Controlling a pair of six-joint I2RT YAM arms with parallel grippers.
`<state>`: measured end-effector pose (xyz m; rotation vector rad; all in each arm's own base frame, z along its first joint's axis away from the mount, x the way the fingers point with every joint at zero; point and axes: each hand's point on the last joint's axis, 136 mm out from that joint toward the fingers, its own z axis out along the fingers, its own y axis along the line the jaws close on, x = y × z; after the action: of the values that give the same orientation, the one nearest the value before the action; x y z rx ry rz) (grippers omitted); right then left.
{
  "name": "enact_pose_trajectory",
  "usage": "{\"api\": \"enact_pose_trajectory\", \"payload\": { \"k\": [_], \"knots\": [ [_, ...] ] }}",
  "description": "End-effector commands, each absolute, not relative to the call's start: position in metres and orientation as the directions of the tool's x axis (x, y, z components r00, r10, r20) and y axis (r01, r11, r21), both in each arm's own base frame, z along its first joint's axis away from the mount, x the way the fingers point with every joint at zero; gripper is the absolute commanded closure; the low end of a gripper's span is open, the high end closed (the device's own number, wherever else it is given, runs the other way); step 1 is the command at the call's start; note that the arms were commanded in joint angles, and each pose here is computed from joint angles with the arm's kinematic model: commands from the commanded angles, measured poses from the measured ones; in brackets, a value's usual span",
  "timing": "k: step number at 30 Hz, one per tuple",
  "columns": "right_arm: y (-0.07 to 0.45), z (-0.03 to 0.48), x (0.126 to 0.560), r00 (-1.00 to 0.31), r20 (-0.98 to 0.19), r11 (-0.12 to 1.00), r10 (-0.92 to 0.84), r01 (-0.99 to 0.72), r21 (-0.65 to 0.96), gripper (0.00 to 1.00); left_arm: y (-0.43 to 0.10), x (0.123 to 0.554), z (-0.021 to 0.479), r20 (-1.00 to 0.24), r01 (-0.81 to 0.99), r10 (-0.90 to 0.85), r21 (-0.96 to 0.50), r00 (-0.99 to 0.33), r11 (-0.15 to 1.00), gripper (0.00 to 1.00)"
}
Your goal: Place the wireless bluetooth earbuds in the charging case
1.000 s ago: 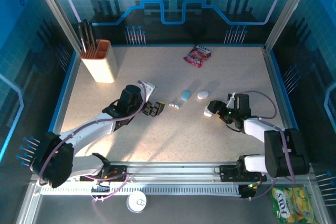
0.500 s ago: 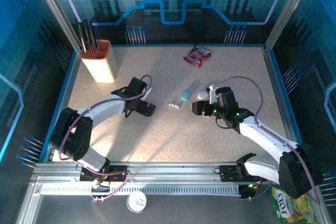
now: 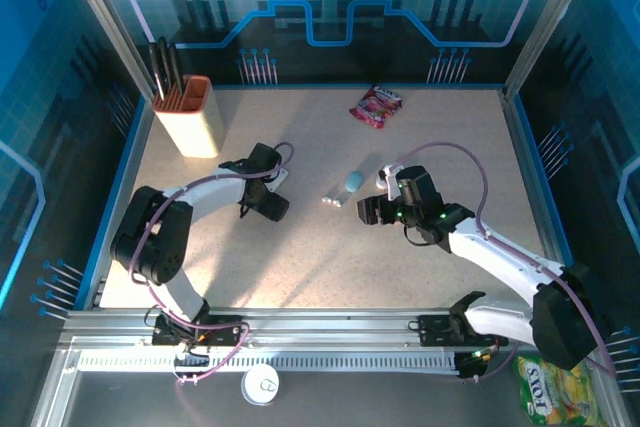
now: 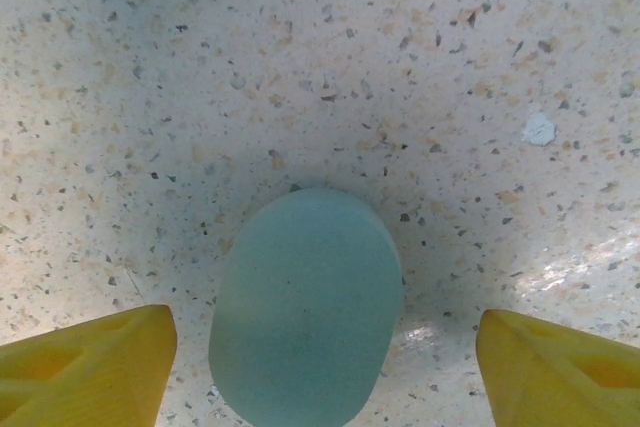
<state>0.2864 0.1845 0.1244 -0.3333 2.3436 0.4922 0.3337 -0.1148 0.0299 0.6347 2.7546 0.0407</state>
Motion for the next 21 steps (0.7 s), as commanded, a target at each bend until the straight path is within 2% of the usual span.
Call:
{"api": "enact_pose_trajectory", "payload": {
  "k": [1,3,8,12,18,21],
  "knots": [
    [0.184,0.131,0.288,-0.703,-0.702,0.899,-0.115,-0.375,0.228,0.18,-0.108,0.332,0.023,-0.242,0.429,0.442,0.106,-0.864,0.897,0.26],
    [0.185,0.131,0.286,-0.708,-0.696,0.897,-0.115,-0.375,0.234,0.18,-0.106,0.331,0.019,-0.227,0.423,0.437,0.11,-0.87,0.899,0.27],
    [0.183,0.134,0.286,-0.709,-0.696,0.899,-0.117,-0.373,0.229,0.18,-0.104,0.328,0.016,-0.218,0.415,0.426,0.097,-0.878,0.904,0.47],
    [0.185,0.135,0.285,-0.711,-0.695,0.896,-0.109,-0.373,0.241,0.18,-0.107,0.327,0.018,-0.234,0.413,0.419,0.078,-0.877,0.907,0.6],
    [0.189,0.143,0.283,-0.726,-0.684,0.882,-0.071,-0.366,0.297,0.19,-0.113,0.327,0.033,-0.3,0.408,0.404,0.052,-0.864,0.911,0.6],
    [0.19,0.149,0.282,-0.748,-0.663,0.874,-0.04,-0.348,0.34,0.2,-0.127,0.33,0.05,-0.397,0.432,0.396,-0.002,-0.828,0.902,0.59]
  ]
}}
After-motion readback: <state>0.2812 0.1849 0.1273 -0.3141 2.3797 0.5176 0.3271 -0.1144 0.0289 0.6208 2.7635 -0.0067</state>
